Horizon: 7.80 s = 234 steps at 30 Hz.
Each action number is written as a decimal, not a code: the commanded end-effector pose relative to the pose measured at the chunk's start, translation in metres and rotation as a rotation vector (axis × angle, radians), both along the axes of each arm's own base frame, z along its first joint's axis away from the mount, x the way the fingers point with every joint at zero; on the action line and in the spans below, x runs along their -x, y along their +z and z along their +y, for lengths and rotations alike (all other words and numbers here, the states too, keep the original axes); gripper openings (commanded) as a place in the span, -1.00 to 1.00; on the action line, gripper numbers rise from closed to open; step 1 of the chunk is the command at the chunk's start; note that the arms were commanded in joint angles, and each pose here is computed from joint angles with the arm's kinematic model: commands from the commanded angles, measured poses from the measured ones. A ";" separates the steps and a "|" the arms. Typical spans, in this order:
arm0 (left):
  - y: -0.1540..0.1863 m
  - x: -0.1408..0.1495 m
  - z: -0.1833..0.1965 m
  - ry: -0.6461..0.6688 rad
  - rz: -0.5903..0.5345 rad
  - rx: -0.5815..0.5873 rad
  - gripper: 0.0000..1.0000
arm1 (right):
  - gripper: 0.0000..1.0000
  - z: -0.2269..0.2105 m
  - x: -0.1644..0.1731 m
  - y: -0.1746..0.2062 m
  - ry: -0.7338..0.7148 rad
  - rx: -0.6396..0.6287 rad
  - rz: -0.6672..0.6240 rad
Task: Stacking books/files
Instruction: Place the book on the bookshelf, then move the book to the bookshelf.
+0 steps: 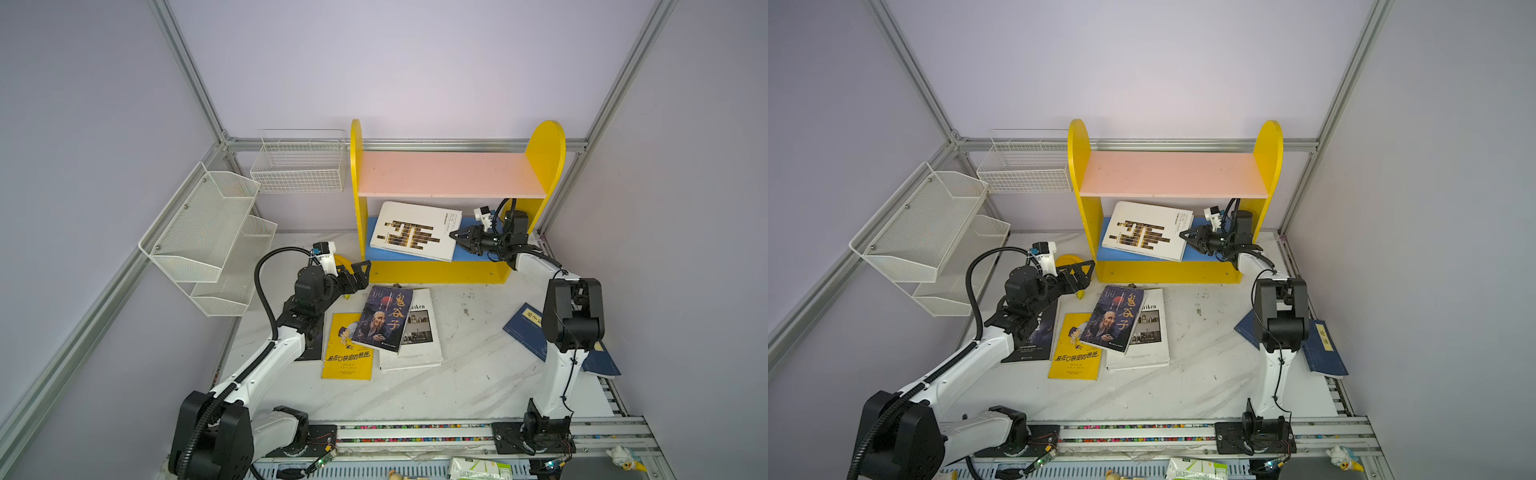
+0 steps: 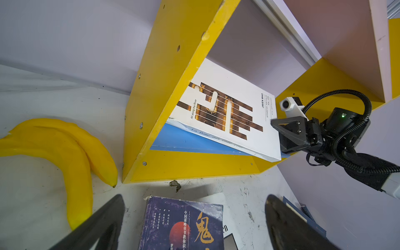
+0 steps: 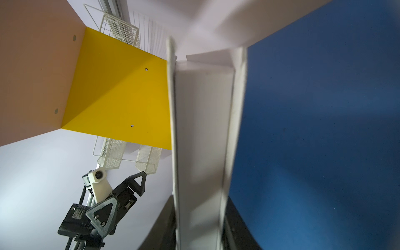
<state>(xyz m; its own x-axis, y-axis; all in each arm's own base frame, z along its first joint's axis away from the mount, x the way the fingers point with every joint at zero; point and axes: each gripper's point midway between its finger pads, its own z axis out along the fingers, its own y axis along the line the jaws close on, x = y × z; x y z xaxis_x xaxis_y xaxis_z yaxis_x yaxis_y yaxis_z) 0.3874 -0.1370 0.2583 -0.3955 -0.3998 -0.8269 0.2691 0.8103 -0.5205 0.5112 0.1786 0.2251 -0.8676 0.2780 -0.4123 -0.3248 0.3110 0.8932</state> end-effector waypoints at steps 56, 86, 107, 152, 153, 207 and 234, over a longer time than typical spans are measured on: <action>0.031 -0.024 -0.004 -0.007 -0.076 0.090 0.99 | -0.36 -0.017 0.017 0.037 0.026 -0.129 -0.047; 0.013 -0.067 -0.018 -0.024 -0.042 0.079 0.99 | -0.32 0.016 -0.012 -0.004 -0.025 -0.029 0.034; 0.008 -0.071 -0.017 -0.007 -0.030 0.086 0.99 | 0.61 -0.017 -0.032 -0.011 -0.331 0.233 0.042; -0.028 -0.096 -0.008 0.037 0.013 -0.226 0.85 | 0.54 0.044 0.001 0.004 -0.278 0.362 -0.122; -0.027 -0.097 -0.008 0.040 0.009 -0.224 0.84 | 0.53 0.045 0.000 0.004 -0.278 0.361 -0.121; -0.020 -0.092 0.003 0.100 -0.017 -0.208 0.56 | 0.64 0.045 -0.023 0.009 -0.311 0.400 -0.170; -0.072 0.038 -0.023 -0.159 0.260 -0.133 0.99 | 0.76 0.024 0.138 0.061 -0.364 0.406 -0.239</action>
